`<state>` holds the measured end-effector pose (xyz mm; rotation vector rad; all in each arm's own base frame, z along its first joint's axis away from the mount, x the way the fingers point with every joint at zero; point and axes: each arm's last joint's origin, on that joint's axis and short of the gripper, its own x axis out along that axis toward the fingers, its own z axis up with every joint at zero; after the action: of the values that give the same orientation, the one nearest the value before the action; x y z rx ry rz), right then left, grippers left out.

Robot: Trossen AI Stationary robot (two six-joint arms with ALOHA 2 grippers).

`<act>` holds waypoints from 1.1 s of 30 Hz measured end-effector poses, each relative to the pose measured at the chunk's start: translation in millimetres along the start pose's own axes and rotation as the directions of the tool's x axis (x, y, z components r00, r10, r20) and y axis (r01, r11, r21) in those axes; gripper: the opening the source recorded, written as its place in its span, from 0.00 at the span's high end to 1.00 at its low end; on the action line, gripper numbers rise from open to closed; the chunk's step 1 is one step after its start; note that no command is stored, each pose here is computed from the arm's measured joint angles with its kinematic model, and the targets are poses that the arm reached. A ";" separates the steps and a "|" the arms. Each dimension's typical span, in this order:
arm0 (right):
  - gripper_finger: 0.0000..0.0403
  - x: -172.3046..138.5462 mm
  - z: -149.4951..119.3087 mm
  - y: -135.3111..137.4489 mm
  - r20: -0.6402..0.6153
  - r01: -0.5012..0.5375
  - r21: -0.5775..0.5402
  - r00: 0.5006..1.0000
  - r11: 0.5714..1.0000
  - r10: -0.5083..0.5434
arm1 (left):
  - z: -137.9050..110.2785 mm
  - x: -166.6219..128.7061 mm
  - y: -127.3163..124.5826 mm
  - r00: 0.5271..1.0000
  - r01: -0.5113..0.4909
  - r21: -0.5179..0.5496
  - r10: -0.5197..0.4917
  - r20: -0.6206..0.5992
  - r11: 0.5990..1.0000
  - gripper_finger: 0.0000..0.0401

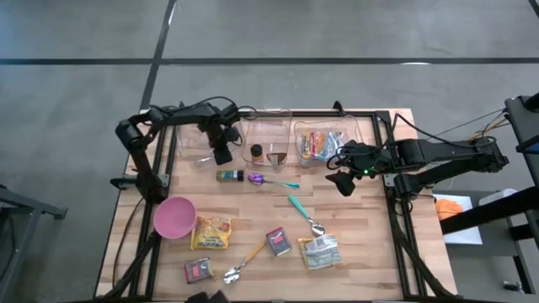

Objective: Pick & Place Food Item
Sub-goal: Put the left light blue spoon into the left transparent bin

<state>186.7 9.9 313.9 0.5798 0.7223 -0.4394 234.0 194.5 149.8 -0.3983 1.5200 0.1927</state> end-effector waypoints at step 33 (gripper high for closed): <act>0.17 -0.1 0.0 -0.2 0.000 0.001 -0.004 1.000 1.000 -0.001 | -0.5 3.0 1.2 0.999 -0.034 -0.072 0.034 0.007 0.997 0.76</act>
<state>186.5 9.8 313.9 0.5757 0.7233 -0.4391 233.3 195.0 146.7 -0.4282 1.5157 0.2759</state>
